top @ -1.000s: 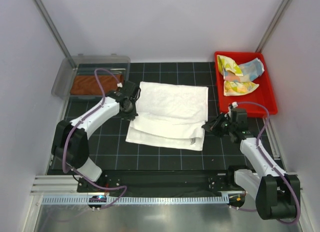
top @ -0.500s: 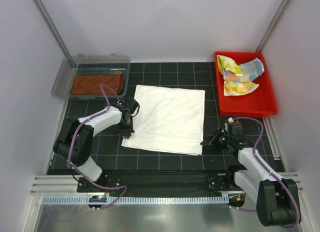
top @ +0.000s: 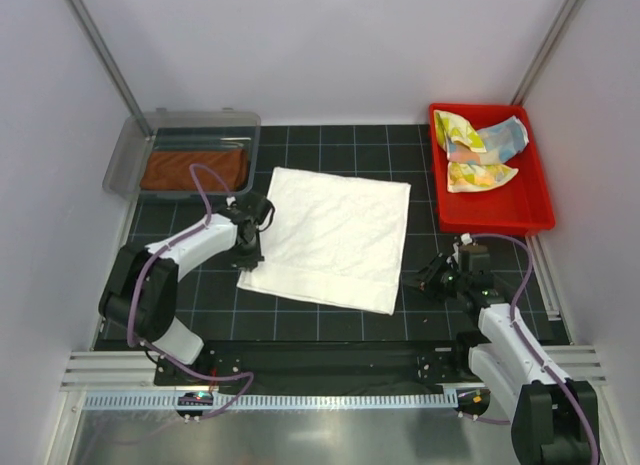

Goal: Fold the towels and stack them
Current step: Fold the towel

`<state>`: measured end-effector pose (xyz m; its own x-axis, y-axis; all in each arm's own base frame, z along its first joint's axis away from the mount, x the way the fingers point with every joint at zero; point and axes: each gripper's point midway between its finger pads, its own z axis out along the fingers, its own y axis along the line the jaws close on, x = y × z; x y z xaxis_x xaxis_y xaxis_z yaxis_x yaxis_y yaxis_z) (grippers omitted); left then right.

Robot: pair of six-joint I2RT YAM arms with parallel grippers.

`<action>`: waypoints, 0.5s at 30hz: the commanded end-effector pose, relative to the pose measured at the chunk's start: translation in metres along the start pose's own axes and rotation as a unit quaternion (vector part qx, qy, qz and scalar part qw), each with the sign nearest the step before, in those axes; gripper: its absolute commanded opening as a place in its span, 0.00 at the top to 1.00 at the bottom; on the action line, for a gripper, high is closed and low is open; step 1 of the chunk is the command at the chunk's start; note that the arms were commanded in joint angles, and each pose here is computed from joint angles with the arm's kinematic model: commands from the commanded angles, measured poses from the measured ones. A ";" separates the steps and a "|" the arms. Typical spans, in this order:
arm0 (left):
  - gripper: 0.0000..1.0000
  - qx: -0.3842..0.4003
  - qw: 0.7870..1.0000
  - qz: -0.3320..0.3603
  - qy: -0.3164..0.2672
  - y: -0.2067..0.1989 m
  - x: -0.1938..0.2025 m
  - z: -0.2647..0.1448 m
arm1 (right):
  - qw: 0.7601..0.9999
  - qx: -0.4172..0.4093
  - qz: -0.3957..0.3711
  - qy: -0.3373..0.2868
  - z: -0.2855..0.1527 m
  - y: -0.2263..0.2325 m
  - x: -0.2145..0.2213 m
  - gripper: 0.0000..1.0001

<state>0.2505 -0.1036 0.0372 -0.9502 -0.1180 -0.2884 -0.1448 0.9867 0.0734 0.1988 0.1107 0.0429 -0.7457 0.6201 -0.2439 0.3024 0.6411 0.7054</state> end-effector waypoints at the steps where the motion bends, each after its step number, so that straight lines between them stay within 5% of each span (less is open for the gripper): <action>1: 1.00 -0.034 0.999 -0.012 0.009 0.013 0.008 0.015 | 1.000 -0.007 0.009 0.001 0.001 0.004 0.000 0.67; 5: 0.97 -0.038 0.999 -0.017 0.028 0.015 0.023 0.029 | 1.000 -0.014 -0.005 0.017 -0.003 0.009 0.007 0.45; 11: 0.66 -0.050 0.998 -0.021 0.036 0.019 0.030 0.036 | 1.000 -0.012 0.004 0.025 0.004 0.004 0.014 0.45; 12: 0.54 -0.050 0.998 -0.025 0.041 0.020 0.034 0.037 | 1.000 -0.012 0.004 0.024 0.005 0.004 0.014 0.46; 15: 0.53 -0.014 0.998 -0.037 0.056 0.008 0.042 0.035 | 1.000 0.020 -0.004 0.005 0.002 -0.001 0.005 0.47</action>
<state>0.2369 -0.0856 0.0153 -0.9532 -0.1556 -0.2593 -0.1970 0.9701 0.1420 0.1883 0.1198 0.0349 -0.7749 0.5977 -0.2058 0.3128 0.6455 0.6968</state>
